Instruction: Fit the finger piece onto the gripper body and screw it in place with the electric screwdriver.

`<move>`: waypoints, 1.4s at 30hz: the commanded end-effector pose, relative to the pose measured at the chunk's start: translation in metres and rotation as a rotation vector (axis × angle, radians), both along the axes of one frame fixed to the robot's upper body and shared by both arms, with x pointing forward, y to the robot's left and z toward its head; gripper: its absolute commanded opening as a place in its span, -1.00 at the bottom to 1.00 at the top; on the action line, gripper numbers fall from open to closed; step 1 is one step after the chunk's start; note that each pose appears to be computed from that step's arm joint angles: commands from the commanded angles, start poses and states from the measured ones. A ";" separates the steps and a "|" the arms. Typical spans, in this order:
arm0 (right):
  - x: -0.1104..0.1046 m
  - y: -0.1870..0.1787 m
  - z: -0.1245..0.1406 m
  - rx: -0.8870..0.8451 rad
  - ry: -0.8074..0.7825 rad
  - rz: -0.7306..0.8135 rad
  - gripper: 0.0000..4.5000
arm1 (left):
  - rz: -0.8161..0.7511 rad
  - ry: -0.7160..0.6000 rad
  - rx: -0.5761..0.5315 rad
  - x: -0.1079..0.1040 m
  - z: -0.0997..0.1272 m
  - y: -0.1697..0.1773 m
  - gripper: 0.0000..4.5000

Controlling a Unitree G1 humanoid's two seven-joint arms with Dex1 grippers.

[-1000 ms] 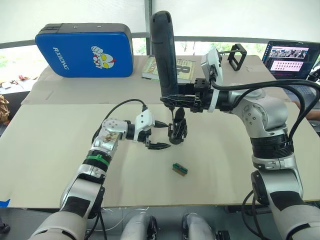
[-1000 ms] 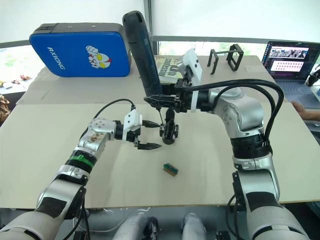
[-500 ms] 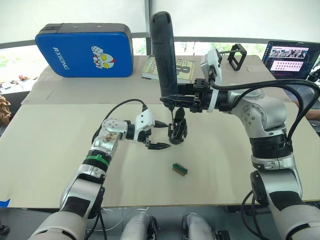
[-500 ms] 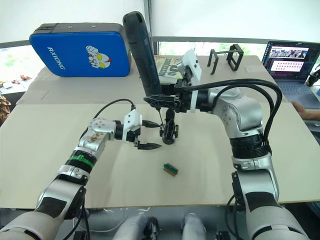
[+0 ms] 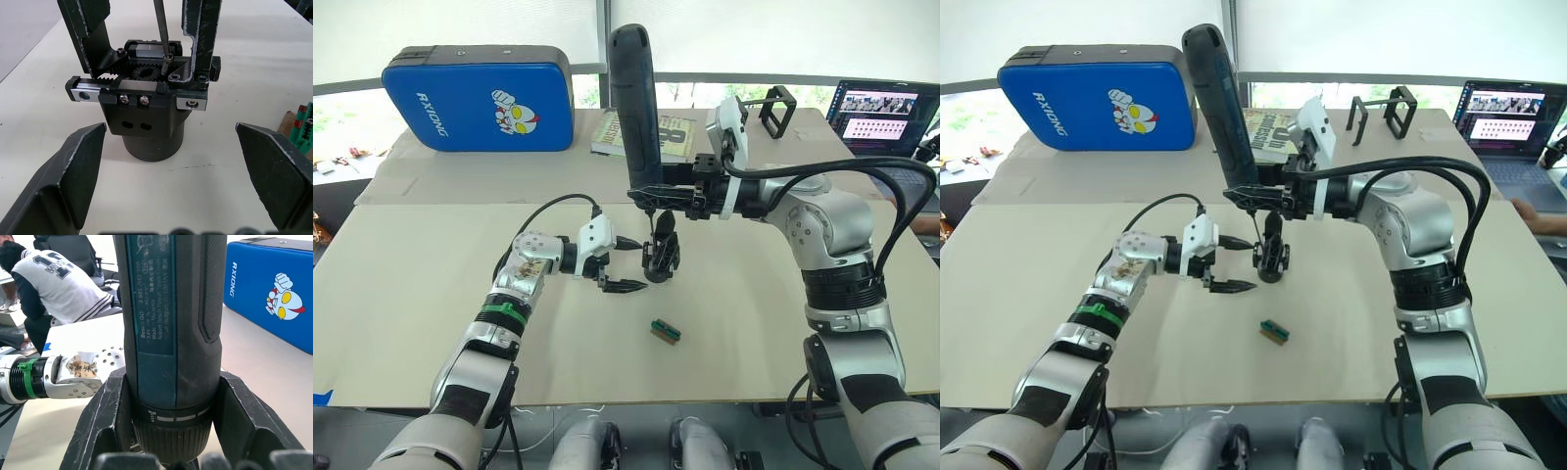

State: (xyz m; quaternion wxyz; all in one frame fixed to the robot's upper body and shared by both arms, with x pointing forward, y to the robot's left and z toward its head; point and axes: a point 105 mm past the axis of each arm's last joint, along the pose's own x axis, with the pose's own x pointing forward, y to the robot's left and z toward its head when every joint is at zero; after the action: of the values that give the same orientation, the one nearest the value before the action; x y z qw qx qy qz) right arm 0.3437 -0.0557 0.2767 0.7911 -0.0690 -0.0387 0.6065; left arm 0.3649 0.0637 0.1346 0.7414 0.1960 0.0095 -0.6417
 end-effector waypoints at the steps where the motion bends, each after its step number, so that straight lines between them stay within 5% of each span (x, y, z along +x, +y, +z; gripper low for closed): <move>1: -0.006 -0.003 0.018 0.024 -0.083 0.015 -0.15 | -0.017 -0.057 -0.009 0.001 0.013 -0.003 1.00; 13: -0.013 -0.001 0.032 0.060 -0.079 0.034 -0.15 | -0.019 -0.060 -0.010 0.001 0.014 -0.003 1.00; 42: -0.008 -0.001 0.017 0.041 -0.029 0.006 -0.15 | -0.011 -0.064 -0.010 0.003 0.014 -0.003 1.00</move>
State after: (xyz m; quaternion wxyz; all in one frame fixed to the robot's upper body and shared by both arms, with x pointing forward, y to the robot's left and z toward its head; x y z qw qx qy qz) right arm 0.3416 -0.0554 0.2771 0.7930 -0.0535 -0.0275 0.6063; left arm 0.3654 0.0641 0.1342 0.7419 0.1991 0.0063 -0.6403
